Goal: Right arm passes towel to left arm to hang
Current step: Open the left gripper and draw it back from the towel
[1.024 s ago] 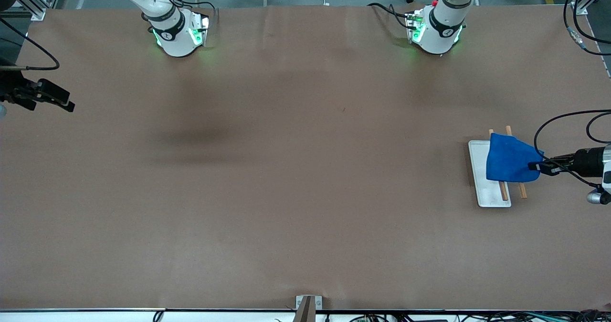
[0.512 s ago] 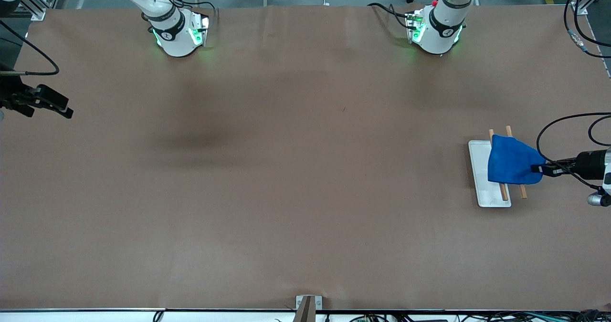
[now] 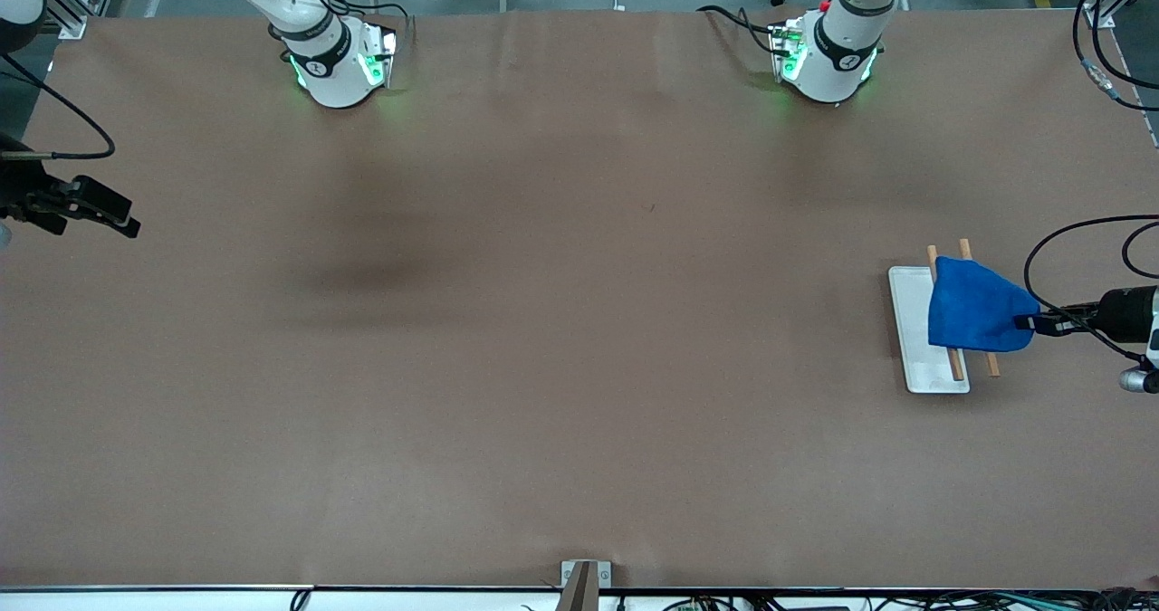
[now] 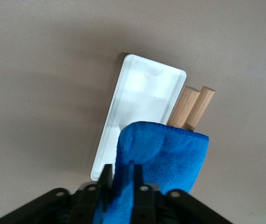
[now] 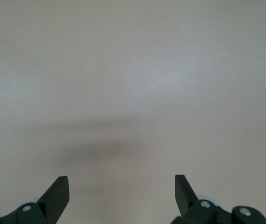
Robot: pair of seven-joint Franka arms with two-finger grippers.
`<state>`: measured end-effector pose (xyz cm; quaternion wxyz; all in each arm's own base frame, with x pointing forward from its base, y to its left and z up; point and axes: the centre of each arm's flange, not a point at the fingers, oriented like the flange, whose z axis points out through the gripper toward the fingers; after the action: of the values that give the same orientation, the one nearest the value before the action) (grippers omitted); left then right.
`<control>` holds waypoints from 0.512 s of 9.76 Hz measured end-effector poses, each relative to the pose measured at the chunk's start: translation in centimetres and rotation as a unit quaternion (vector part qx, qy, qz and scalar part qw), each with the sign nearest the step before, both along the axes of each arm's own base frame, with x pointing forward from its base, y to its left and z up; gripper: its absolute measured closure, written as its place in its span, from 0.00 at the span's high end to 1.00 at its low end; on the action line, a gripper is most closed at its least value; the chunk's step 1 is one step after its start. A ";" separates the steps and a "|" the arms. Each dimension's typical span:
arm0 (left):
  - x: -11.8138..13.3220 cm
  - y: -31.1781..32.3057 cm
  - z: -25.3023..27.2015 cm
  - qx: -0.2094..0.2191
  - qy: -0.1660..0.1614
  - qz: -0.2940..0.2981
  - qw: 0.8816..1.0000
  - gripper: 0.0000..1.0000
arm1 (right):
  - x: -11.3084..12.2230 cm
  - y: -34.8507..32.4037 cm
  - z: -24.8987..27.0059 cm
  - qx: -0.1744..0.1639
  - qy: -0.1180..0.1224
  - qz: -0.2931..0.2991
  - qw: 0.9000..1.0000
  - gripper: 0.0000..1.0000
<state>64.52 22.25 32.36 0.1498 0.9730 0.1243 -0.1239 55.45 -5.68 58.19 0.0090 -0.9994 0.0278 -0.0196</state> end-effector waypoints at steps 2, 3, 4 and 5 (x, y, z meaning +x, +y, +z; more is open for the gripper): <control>0.2 0.3 0.6 0.003 -0.009 -0.009 1.000 0.63 | 0.5 -0.2 -0.5 -0.001 0.000 0.004 1.000 1.00; 0.3 0.4 1.5 0.004 -0.014 -0.012 1.000 0.76 | 0.7 -0.3 -0.8 -0.001 0.000 0.005 1.000 1.00; 0.3 0.0 3.1 0.006 -0.017 -0.016 1.000 0.89 | 0.8 -0.3 -0.9 -0.002 -0.002 0.005 1.000 1.00; 0.4 -1.1 5.6 0.009 -0.022 -0.015 1.000 1.00 | 1.0 -0.3 -1.1 -0.002 -0.002 0.005 1.000 1.00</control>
<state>64.90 21.14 38.01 0.1417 0.9785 0.1078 -0.1037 56.43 -5.99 57.08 0.0071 -0.9995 0.0225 -0.0219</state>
